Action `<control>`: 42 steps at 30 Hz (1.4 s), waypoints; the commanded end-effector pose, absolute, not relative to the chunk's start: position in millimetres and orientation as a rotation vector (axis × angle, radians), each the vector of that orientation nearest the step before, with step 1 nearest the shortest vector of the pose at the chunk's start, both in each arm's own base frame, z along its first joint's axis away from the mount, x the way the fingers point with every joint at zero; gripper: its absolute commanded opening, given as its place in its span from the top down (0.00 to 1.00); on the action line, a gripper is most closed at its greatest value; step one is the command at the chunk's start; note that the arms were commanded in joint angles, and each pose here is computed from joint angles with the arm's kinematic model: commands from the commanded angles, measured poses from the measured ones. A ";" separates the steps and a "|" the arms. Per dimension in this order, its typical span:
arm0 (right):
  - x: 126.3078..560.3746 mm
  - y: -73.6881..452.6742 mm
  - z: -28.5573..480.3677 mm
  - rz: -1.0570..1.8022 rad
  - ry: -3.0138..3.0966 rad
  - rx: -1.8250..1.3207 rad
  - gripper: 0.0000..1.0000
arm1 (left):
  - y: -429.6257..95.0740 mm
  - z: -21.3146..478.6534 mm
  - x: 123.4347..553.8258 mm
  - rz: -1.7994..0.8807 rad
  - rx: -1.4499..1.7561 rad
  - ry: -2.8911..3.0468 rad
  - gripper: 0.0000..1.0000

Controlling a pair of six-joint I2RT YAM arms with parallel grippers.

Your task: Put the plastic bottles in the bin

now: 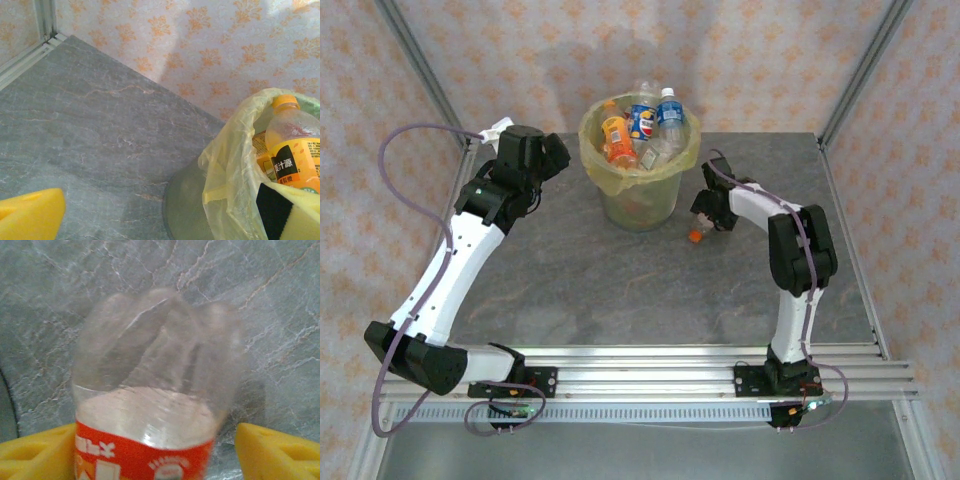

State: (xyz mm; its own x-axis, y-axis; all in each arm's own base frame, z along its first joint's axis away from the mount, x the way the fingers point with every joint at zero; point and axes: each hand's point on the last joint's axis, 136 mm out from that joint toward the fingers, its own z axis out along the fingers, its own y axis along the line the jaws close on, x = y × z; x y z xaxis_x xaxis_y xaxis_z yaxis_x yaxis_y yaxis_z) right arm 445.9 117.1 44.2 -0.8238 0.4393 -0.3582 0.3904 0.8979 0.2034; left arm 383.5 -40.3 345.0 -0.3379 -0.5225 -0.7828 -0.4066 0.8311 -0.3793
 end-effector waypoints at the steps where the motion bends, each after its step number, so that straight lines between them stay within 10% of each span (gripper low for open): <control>1: 448.7 112.2 43.2 0.148 2.658 0.611 0.33 | -31.0 343.6 380.5 -0.107 -0.719 1.959 0.00; 15: 421.6 90.3 121.4 0.092 2.550 0.550 0.62 | -39.5 337.8 395.7 -0.110 -0.682 2.000 0.00; 32: 388.5 149.3 372.2 0.402 2.173 0.178 0.64 | -63.6 327.3 427.5 -0.192 -0.640 2.050 0.00; 42: 426.3 235.9 422.6 0.542 2.087 -0.121 0.64 | -78.7 322.4 454.3 -0.207 -0.581 2.091 0.00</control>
State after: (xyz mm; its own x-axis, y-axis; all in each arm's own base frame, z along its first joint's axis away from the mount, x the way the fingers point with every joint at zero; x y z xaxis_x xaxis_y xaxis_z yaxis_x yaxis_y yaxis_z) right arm 420.7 214.5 434.6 -0.5165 0.2138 -0.8292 -0.2279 0.8991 0.3738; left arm 444.6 -79.6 309.0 -0.4792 -0.4902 -0.7280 -0.3488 0.8675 -0.3546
